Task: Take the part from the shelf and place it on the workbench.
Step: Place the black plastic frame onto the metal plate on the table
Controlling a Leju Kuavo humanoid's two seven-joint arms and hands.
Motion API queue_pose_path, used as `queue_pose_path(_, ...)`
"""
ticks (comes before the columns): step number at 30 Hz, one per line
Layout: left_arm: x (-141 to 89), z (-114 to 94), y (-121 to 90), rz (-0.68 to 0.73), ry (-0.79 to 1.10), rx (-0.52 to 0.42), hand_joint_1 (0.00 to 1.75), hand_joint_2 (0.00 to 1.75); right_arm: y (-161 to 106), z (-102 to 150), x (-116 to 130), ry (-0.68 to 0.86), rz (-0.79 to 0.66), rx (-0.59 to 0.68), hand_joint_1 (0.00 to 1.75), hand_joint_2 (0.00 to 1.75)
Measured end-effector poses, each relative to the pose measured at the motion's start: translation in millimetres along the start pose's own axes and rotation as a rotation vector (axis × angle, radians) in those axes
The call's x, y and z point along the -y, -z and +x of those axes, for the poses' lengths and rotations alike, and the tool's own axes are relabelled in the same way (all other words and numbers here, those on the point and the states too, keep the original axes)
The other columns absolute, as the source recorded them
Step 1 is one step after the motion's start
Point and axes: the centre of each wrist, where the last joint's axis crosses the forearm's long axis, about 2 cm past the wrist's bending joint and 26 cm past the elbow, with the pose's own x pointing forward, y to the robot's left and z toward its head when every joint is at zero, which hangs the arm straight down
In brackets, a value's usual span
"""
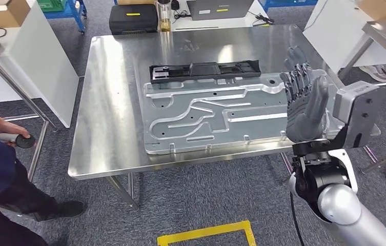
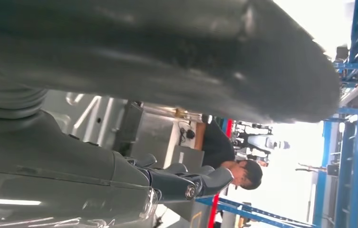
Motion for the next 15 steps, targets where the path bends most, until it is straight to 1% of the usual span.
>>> queue_pose_path(2, -1, 0, 0, 0.002, 0.0, 0.0, 0.0, 0.0, -2, -1, 0, 0.001, 0.001, -0.006, 0.0, 0.0)
queue_pose_path(6, -2, 0, 0, 0.004, 0.002, 0.001, 0.0, 0.0, -3, -2, 0, 0.003, 0.0, -0.002, 0.0, 1.75)
queue_pose_path(10, -3, 0, 0, 0.006, 0.002, 0.001, 0.0, 0.0, -7, -2, 2, 0.009, -0.002, 0.013, 0.0, 1.75)
queue_pose_path(15, -4, -1, 0, 0.007, 0.002, -0.003, 0.0, 0.0, -12, -6, 5, 0.01, -0.006, -0.003, 0.0, 1.75)
